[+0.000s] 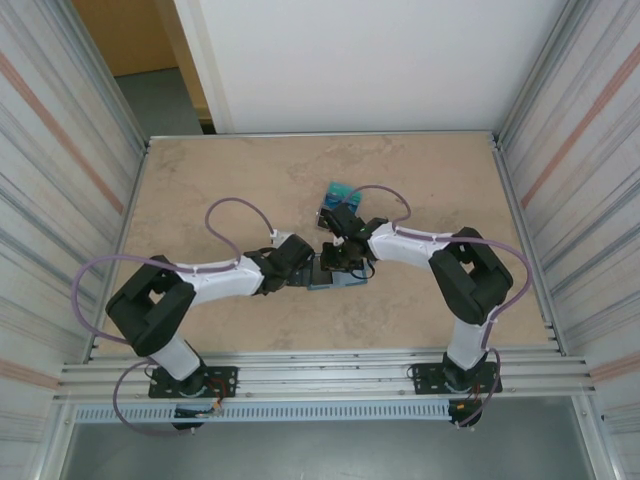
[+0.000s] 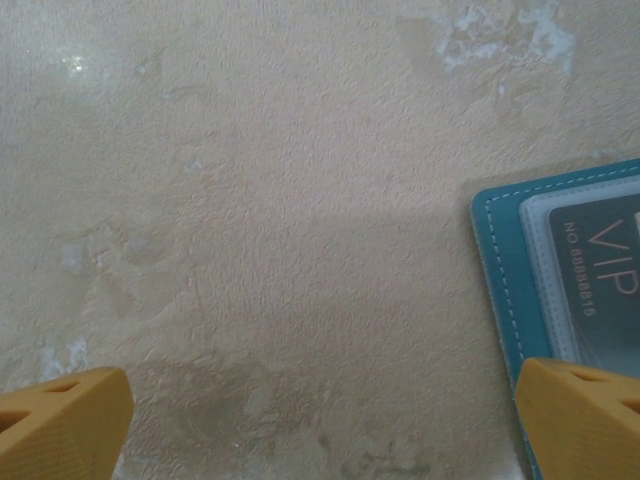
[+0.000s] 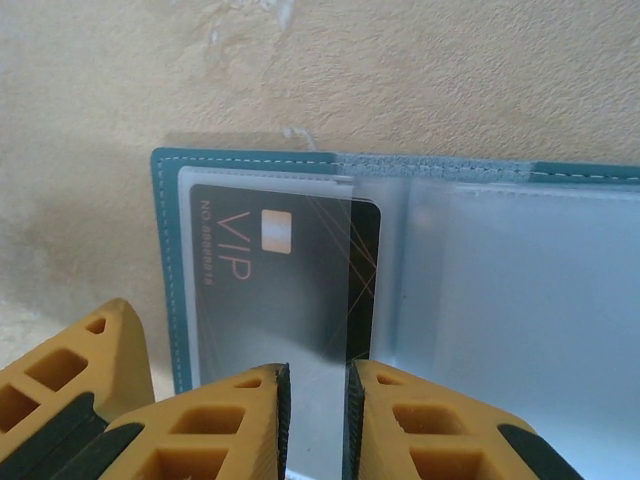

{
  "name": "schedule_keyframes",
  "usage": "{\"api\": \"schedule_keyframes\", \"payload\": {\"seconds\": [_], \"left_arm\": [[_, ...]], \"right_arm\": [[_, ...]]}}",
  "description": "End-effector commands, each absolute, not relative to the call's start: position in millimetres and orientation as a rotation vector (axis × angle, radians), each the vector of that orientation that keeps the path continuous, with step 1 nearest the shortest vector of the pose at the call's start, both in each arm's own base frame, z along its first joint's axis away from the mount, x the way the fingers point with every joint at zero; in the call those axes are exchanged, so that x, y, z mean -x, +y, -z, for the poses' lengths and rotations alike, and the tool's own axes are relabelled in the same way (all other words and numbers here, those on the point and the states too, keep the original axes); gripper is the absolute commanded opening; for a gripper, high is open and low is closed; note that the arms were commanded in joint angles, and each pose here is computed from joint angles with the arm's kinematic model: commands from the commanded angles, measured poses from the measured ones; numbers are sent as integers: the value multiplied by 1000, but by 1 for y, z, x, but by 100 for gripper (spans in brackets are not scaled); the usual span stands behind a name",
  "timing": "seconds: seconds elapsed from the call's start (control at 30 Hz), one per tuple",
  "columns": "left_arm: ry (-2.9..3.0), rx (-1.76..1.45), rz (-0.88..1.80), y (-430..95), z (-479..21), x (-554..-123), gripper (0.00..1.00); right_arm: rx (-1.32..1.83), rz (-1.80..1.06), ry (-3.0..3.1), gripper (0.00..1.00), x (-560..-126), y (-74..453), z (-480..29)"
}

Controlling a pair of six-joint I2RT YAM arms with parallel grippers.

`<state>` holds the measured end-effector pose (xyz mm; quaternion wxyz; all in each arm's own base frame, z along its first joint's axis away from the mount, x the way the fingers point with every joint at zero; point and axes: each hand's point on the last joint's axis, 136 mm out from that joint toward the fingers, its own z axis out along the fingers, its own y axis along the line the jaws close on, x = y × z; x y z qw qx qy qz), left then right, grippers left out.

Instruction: Take the credit cards out of the card holder

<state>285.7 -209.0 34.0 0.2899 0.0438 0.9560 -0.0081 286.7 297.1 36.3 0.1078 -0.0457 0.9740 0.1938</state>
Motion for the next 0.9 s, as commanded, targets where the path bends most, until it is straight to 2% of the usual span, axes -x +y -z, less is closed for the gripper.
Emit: {"api": "schedule_keyframes", "payload": {"seconds": [0.0,0.87], "left_arm": [[2554,-85,29,-213,-31,-288,99],[2587,-80,-29,-204,-21,-282,99]], "right_arm": [[98,-579,2884,24,-290,300,-34],[22,-585,2946,26,-280,295,-16]]}}
